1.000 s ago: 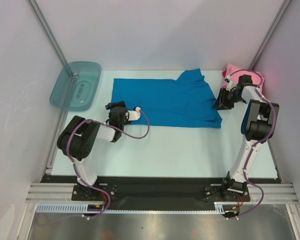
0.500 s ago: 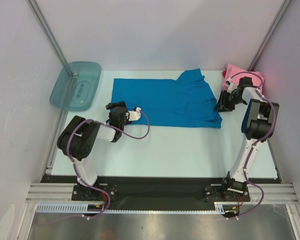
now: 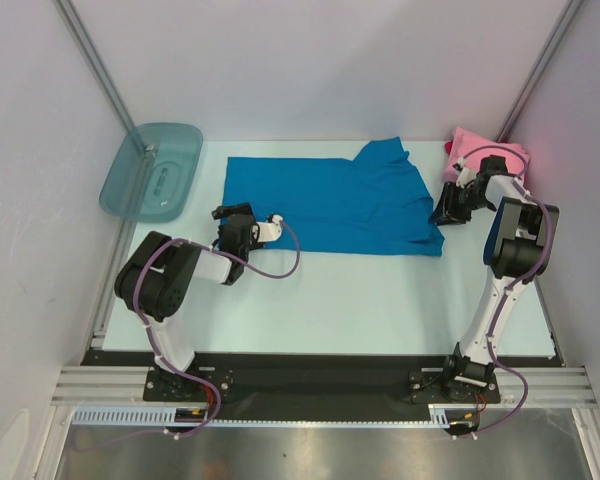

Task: Fold and stack the t-shirts
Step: Fold the tshirt

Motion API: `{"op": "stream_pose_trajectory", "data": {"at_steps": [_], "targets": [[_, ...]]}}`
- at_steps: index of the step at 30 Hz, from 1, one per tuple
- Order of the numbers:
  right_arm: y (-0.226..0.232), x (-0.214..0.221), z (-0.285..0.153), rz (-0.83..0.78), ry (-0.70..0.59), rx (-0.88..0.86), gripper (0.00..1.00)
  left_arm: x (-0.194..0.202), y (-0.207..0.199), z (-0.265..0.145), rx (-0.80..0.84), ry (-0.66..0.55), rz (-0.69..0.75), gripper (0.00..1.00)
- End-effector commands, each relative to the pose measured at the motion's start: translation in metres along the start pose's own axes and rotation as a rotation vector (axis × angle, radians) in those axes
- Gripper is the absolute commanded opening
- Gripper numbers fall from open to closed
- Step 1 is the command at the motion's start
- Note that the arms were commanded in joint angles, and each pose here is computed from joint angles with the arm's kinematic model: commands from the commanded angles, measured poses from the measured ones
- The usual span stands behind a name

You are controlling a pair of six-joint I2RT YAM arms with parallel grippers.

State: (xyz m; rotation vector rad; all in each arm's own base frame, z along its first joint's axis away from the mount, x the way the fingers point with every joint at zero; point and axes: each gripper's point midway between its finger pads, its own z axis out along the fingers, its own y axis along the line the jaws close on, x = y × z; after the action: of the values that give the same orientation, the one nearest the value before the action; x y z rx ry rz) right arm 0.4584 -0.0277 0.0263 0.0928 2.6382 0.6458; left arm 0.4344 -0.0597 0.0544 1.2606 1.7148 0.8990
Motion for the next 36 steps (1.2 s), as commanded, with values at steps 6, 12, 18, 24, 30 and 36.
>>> {"op": "stream_pose_trajectory", "data": {"at_steps": [6, 12, 18, 24, 30, 36], "targets": [[0.0, -0.007, 0.006, -0.024, -0.008, -0.005, 0.37, -0.001, -0.019, -0.004, 0.06, -0.003, 0.026, 1.0], [-0.003, -0.012, 0.008, -0.044, -0.015, 0.025, 0.35, 0.0, -0.02, -0.003, 0.06, -0.001, 0.026, 1.0], [-0.005, -0.019, 0.007, -0.06, -0.029, 0.053, 0.34, -0.001, -0.021, -0.003, 0.064, -0.003, 0.028, 1.0], [-0.004, -0.022, 0.008, -0.068, -0.034, 0.067, 0.29, -0.001, -0.021, -0.003, 0.064, -0.002, 0.027, 1.0], [-0.007, -0.024, 0.008, -0.08, -0.041, 0.097, 0.22, 0.0, -0.025, -0.002, 0.071, 0.001, 0.028, 1.0], [-0.008, -0.03, 0.004, -0.092, -0.06, 0.122, 0.17, 0.0, -0.026, -0.001, 0.074, 0.002, 0.029, 1.0]]}}
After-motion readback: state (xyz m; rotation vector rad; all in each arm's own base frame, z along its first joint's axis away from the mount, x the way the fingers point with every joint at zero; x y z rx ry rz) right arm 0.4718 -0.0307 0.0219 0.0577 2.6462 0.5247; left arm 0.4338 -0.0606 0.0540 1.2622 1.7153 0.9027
